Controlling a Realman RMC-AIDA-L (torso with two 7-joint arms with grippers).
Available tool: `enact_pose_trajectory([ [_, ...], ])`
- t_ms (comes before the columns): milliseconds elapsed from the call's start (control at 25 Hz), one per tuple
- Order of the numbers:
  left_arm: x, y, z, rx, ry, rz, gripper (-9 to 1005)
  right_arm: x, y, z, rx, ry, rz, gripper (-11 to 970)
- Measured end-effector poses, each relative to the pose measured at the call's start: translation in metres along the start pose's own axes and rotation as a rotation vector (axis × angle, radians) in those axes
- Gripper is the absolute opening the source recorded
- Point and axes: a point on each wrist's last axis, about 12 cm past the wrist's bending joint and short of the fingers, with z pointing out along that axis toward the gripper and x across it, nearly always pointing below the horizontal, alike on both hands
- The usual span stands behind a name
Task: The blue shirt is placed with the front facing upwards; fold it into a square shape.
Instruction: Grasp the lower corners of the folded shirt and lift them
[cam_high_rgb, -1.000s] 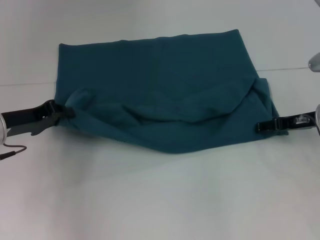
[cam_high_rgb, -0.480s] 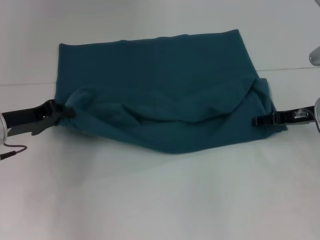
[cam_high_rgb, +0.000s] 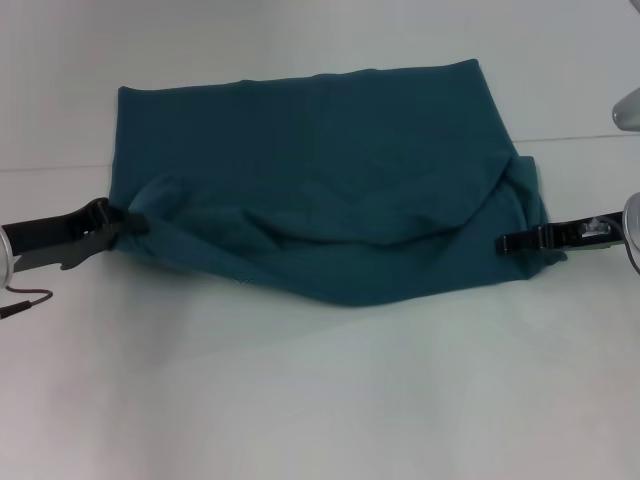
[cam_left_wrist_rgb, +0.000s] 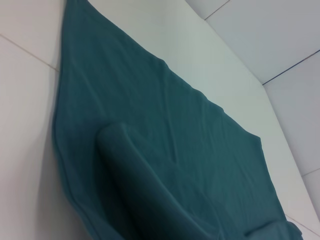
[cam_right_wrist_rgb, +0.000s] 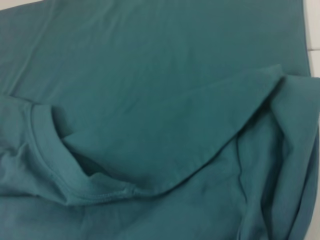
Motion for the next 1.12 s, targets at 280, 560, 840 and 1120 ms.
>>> enact_pose_trajectory([
  [280, -0.0010, -0.0011, 0.0001, 0.008, -0.007, -0.004, 43, -0.0017, 0.0020, -0.0005, -0.012, -0.003, 0.009, 745],
  [560, -0.0007, -0.0010, -0.0001, 0.009, -0.006, -0.004, 43, -0.0058, -0.0030, -0.0086, -0.025, -0.018, 0.024, 627],
  [840, -0.0005, -0.0008, -0.0001, 0.009, -0.006, -0.005, 43, -0.0058, -0.0047, -0.0086, -0.009, -0.004, 0.010, 398],
  [1120, -0.0004, -0.0007, 0.0000, 0.009, -0.007, -0.006, 42, -0.0048, -0.0071, -0.0091, 0.009, 0.011, 0.004, 101],
])
